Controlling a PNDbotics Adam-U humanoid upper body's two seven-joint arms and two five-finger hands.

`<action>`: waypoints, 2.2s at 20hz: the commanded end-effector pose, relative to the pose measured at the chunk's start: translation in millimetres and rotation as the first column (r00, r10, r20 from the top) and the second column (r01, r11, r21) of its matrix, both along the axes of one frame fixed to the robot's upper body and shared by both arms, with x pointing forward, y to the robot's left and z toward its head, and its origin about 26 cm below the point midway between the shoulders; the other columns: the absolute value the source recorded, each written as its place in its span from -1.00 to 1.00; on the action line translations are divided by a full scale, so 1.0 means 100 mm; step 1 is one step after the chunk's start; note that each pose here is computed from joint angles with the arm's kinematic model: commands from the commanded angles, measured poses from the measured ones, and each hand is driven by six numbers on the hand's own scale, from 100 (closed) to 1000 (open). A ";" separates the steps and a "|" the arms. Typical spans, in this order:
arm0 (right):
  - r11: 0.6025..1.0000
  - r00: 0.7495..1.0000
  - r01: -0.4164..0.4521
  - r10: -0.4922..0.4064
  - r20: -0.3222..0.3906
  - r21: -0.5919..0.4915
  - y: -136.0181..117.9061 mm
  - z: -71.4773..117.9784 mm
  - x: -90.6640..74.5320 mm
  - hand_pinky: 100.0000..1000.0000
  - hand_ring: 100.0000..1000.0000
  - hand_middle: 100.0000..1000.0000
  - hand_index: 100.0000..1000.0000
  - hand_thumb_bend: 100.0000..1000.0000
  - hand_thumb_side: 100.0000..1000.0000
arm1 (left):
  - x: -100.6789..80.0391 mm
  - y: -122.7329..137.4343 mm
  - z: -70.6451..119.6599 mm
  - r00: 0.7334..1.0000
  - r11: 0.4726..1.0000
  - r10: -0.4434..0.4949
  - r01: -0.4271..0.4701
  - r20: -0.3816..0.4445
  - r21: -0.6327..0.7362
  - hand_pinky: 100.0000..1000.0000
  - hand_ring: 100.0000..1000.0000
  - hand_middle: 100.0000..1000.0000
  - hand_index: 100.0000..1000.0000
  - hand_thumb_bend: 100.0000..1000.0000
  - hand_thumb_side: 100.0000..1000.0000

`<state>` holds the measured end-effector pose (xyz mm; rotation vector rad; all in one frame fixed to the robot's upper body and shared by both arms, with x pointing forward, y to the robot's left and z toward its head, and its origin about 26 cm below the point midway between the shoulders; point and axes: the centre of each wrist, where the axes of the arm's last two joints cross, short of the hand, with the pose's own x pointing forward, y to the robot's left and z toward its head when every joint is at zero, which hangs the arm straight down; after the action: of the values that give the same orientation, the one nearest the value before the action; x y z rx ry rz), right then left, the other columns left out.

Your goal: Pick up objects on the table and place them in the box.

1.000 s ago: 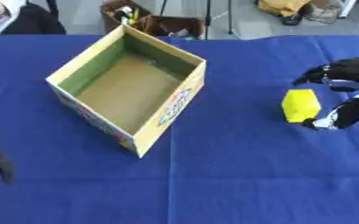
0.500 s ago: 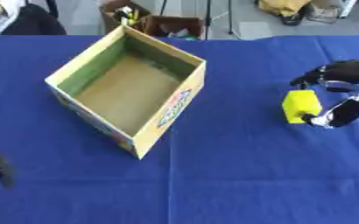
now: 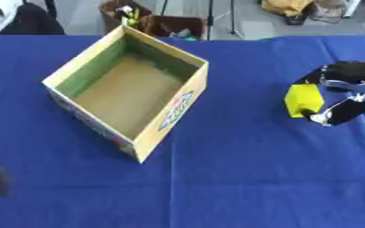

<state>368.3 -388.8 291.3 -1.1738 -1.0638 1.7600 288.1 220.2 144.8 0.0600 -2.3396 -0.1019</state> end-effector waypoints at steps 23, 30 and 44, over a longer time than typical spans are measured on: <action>0.990 0.958 -0.067 0.028 0.284 0.128 0.08 0.39 -0.14 0.36 0.06 -0.50 -0.22 -1.00 -0.81 | -0.02 0.00 0.07 1.000 1.000 -0.005 0.005 0.016 0.017 -0.69 -0.40 -0.36 0.25 -1.00 0.90; 0.969 0.915 -0.181 0.104 0.390 0.166 0.35 0.73 -0.37 0.34 0.01 -0.57 -0.31 -1.00 -0.81 | -0.02 0.01 0.06 1.000 1.000 -0.002 0.001 0.010 0.022 -0.69 -0.40 -0.36 0.25 -1.00 0.91; 0.880 0.846 -0.402 0.251 0.471 0.252 0.88 1.15 -0.43 0.37 -0.06 -0.65 -0.40 -1.00 -0.78 | -0.02 0.02 0.06 1.000 0.999 -0.005 0.005 -0.005 0.037 -0.69 -0.40 -0.36 0.25 -1.00 0.92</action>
<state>330.4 -302.7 397.3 -1.2197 -1.8339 1.4976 287.9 219.4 144.4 0.0589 -2.3143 -0.1216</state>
